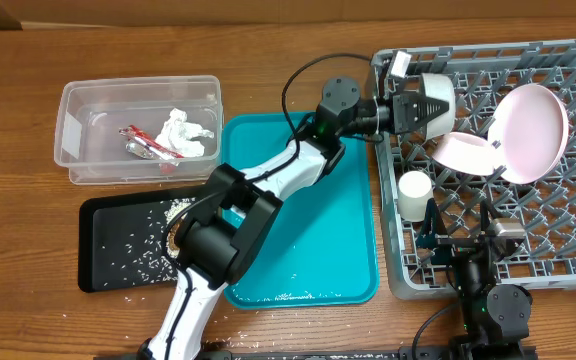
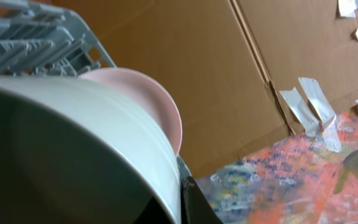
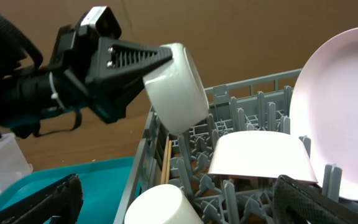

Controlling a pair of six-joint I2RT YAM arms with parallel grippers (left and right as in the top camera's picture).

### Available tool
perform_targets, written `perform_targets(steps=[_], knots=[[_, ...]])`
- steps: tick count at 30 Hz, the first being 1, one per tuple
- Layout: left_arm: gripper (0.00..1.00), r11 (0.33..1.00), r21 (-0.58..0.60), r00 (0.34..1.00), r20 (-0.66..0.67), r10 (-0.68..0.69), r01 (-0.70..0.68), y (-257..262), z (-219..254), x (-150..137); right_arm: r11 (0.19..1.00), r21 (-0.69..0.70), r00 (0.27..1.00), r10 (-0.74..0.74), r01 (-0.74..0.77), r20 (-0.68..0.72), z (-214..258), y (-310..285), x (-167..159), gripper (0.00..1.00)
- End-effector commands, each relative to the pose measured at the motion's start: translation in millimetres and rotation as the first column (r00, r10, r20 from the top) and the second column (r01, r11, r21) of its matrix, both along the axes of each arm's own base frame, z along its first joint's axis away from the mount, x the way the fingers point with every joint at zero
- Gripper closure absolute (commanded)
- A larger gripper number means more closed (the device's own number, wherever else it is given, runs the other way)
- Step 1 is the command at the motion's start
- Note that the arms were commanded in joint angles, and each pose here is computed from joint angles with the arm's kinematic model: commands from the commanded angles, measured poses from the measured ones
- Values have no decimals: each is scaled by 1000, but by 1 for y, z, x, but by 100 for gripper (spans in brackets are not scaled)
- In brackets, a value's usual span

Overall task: Sort waste into correct bins and load items into the dishwasher
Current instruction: 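Carry the emptied bowl to the rack and set it down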

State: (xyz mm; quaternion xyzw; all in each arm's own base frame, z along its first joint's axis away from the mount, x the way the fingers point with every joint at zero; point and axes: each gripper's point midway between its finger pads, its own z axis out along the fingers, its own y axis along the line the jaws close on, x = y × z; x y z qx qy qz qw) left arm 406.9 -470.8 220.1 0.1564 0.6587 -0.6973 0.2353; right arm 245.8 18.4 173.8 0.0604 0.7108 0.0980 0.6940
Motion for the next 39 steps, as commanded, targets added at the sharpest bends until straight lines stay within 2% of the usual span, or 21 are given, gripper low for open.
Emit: perform_targets(steps=[1,17,23,39], knots=[[90,999,10,998,-41,41,-40,-6,-15,12,1000,-3,1000,-8,8,6,-1,-2,0,0],[89,997,19,996,-45,71,-70,-4,-21,19,1000,-3,1000,-8,8,6,-1,-2,0,0],[94,993,-73,994,-53,93,-97,-1,3,23,1000,-3,1000,-8,8,6,-1,-2,0,0],[94,989,33,974,-174,147,-144,-7,-28,29,1000,-4,1000,-8,8,6,-1,-2,0,0]])
